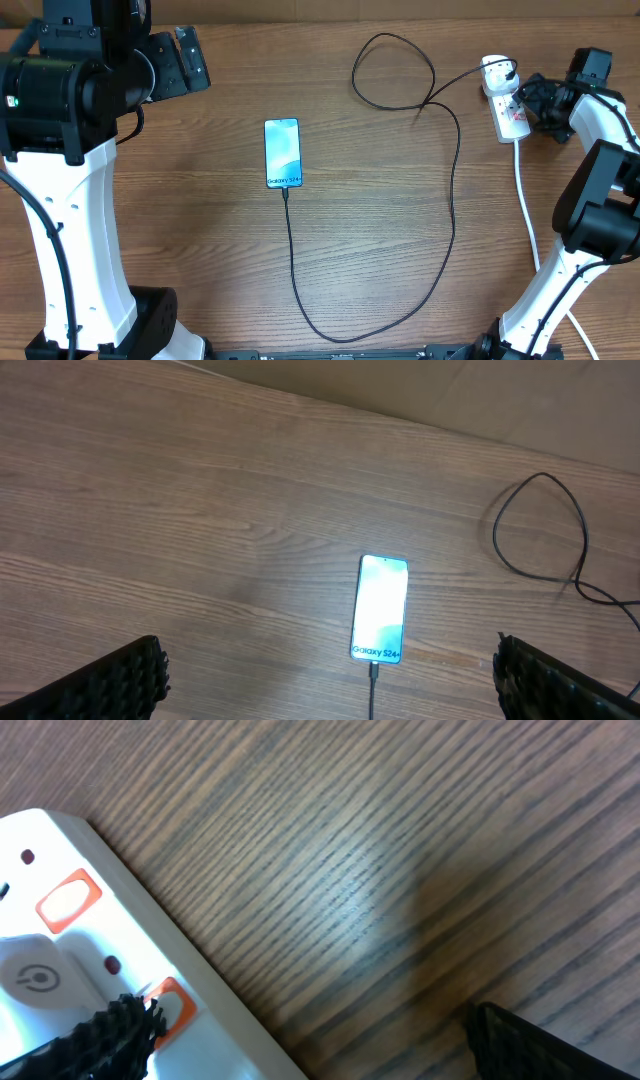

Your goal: Plug charger to phone and switch on socket

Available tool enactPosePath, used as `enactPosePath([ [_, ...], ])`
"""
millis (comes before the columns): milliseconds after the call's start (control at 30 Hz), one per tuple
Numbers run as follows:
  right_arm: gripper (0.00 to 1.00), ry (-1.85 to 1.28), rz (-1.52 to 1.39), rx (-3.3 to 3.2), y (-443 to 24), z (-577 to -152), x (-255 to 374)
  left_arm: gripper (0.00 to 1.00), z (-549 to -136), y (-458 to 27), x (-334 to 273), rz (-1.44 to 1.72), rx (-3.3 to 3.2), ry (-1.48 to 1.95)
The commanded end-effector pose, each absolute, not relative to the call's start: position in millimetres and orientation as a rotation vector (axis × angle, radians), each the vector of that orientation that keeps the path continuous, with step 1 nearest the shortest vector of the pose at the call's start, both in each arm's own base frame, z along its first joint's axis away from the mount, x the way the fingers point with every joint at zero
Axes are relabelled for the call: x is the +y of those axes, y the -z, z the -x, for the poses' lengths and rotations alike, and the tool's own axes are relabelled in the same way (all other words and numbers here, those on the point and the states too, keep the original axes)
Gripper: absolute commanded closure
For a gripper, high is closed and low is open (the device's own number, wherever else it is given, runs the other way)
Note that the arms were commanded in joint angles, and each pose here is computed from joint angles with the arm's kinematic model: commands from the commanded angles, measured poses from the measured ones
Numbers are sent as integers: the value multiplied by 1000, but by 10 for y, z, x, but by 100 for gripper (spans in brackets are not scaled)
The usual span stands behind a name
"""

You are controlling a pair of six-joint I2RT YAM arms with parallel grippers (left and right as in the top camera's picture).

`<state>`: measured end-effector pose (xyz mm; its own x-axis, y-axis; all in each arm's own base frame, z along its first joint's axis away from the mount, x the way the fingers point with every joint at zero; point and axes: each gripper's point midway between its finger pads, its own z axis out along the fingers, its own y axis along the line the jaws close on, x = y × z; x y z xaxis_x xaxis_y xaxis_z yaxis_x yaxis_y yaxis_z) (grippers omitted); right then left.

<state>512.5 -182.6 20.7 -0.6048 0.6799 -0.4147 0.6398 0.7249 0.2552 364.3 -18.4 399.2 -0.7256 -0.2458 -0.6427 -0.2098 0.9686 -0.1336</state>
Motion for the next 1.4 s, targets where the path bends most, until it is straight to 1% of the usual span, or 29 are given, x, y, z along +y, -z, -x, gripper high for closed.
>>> enactPosePath([
  [0, 0, -99, -964, 2389, -418, -5258, -1845, 0, -3622, -4044, -164, 339, 2386, 67],
  [333, 0, -100, -964, 2394, -391, -5251, -1839, 0, -3622, -4044, -164, 339, 2386, 67],
  [633, 0, -124, -974, 2430, -231, -5219, -1793, 0, -3622, -4044, -164, 339, 2386, 67],
  [1233, 0, -122, -982, 2449, -206, -5179, -1776, 0, -3622, -4044, -164, 339, 2386, 67],
  [1367, 0, -79, -990, 2437, -213, -5177, -1838, 0, -3622, -4044, -164, 338, 2386, 67],
])
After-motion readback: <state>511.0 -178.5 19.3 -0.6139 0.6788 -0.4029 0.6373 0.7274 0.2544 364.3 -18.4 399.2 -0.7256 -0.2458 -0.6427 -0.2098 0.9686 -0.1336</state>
